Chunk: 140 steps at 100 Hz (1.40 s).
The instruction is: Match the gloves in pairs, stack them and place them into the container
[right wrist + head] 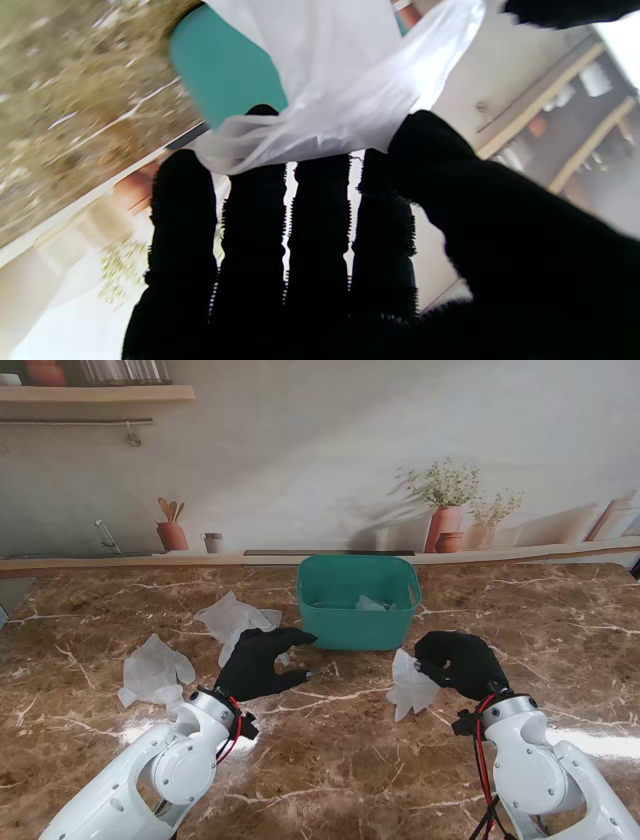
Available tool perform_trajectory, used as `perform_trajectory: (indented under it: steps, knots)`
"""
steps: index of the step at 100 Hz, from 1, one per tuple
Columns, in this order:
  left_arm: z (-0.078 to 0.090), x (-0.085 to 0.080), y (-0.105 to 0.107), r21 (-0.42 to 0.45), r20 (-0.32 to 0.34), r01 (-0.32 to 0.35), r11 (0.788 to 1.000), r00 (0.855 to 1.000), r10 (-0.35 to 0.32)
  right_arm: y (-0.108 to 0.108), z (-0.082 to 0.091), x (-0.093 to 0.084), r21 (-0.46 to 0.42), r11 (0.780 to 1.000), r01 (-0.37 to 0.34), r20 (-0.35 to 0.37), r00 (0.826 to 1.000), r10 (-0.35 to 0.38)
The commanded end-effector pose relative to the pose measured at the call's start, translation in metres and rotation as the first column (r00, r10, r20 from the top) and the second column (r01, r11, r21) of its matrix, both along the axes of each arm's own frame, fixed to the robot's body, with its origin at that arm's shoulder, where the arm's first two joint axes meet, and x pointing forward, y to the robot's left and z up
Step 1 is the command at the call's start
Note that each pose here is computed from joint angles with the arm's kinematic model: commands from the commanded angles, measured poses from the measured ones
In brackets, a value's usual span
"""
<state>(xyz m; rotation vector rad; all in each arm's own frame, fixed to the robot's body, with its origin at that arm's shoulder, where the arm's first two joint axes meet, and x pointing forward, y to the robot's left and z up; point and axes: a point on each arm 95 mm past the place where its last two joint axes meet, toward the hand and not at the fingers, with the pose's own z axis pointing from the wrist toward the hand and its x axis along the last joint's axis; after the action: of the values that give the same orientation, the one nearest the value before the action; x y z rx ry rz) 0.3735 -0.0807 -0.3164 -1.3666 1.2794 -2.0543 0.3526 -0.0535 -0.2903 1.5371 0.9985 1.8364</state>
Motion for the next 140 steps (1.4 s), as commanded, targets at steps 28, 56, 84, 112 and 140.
perform_trajectory:
  steps: [28,56,84,112,140]
  knots:
    - [-0.007,-0.005,-0.013,-0.011,0.027,0.056,0.998,0.998,-0.056,0.058,-0.007,-0.018,0.225,0.954,-0.196,-0.073,0.973,0.217]
    - [-0.008,-0.006,-0.015,-0.044,0.004,0.097,0.994,0.995,-0.097,0.09,-0.012,-0.023,0.322,0.901,-0.291,-0.098,0.936,0.337]
    - [-0.011,-0.006,-0.018,-0.108,-0.011,0.127,0.986,0.992,-0.129,0.105,-0.013,-0.022,0.38,0.872,-0.309,-0.092,0.925,0.368]
    - [-0.012,-0.007,-0.014,-0.195,-0.067,0.201,0.96,0.974,-0.218,0.102,-0.016,-0.017,0.381,0.888,-0.257,-0.092,0.945,0.313]
    - [-0.012,-0.007,-0.012,-0.255,-0.082,0.215,0.943,0.967,-0.243,0.096,-0.017,-0.012,0.361,0.907,-0.215,-0.098,0.959,0.267]
